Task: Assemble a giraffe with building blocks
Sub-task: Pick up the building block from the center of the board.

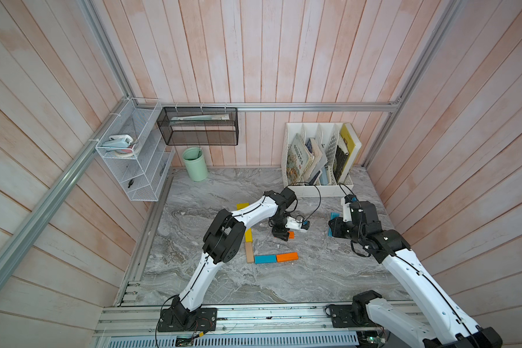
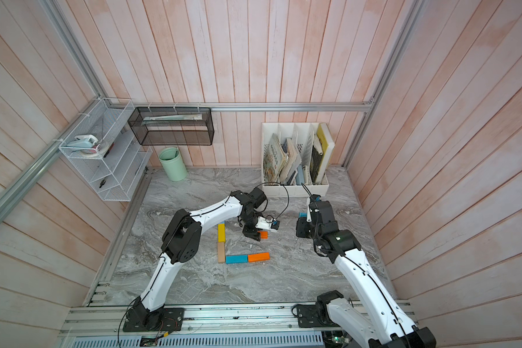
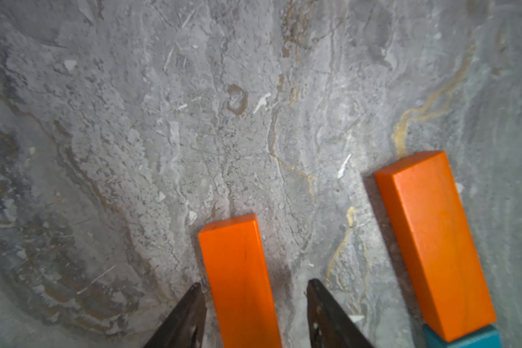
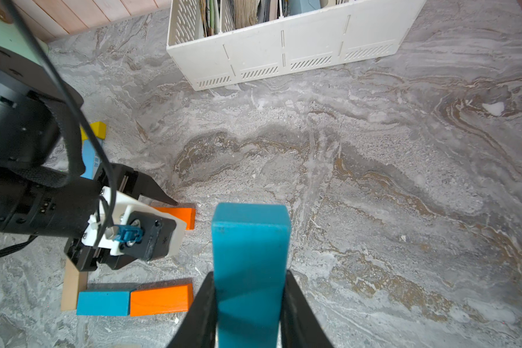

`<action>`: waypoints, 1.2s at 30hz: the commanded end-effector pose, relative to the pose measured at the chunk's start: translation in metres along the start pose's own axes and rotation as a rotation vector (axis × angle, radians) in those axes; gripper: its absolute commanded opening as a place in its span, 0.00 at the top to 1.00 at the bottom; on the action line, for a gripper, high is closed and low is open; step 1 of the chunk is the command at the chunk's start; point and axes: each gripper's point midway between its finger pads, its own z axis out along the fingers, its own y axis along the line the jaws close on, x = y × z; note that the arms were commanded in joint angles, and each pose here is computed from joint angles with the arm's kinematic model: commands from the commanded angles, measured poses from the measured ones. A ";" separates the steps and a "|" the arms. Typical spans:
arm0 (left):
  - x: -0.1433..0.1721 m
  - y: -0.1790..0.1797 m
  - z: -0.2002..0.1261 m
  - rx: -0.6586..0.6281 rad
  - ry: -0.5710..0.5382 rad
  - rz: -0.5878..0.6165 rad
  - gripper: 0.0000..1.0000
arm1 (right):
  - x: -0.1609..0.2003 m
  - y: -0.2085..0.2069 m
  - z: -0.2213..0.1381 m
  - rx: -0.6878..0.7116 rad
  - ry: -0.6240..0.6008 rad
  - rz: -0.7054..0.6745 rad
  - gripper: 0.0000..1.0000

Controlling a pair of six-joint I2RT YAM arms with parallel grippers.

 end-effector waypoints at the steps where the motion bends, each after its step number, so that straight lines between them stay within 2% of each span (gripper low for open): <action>1: 0.010 0.004 0.015 0.000 0.027 -0.034 0.42 | 0.002 0.001 -0.001 -0.014 0.002 0.001 1.00; 4: 0.015 0.001 0.020 0.016 0.041 -0.048 0.43 | 0.000 0.001 -0.002 -0.013 -0.002 0.000 1.00; 14: 0.022 -0.003 0.013 0.012 0.050 -0.076 0.57 | 0.006 0.004 0.001 -0.035 0.012 0.012 1.00; 18: 0.021 -0.003 0.006 0.006 0.050 -0.087 0.77 | 0.005 0.003 -0.001 -0.030 0.006 0.011 1.00; 20: 0.019 0.000 0.001 -0.013 0.072 -0.115 0.96 | 0.006 0.002 -0.001 -0.029 0.008 0.010 1.00; 21: 0.020 0.002 -0.002 -0.022 0.094 -0.132 1.00 | 0.005 0.002 -0.001 -0.029 0.006 0.009 1.00; 23: 0.019 0.004 -0.009 -0.044 0.115 -0.179 1.00 | 0.006 0.004 -0.001 -0.037 0.012 0.005 1.00; 25: 0.010 0.009 -0.025 -0.096 0.088 -0.216 1.00 | 0.005 0.006 -0.003 -0.045 0.020 -0.006 1.00; 30: -0.016 0.022 -0.084 -0.224 0.039 -0.492 1.00 | 0.005 0.021 -0.014 -0.099 0.038 -0.050 1.00; 33: -0.032 0.010 -0.114 -0.281 0.016 -0.611 1.00 | 0.027 0.046 -0.013 -0.170 0.147 -0.134 1.00; 36: -0.034 -0.019 -0.129 -0.335 0.052 -0.699 1.00 | 0.060 0.073 -0.011 -0.203 0.245 -0.244 1.00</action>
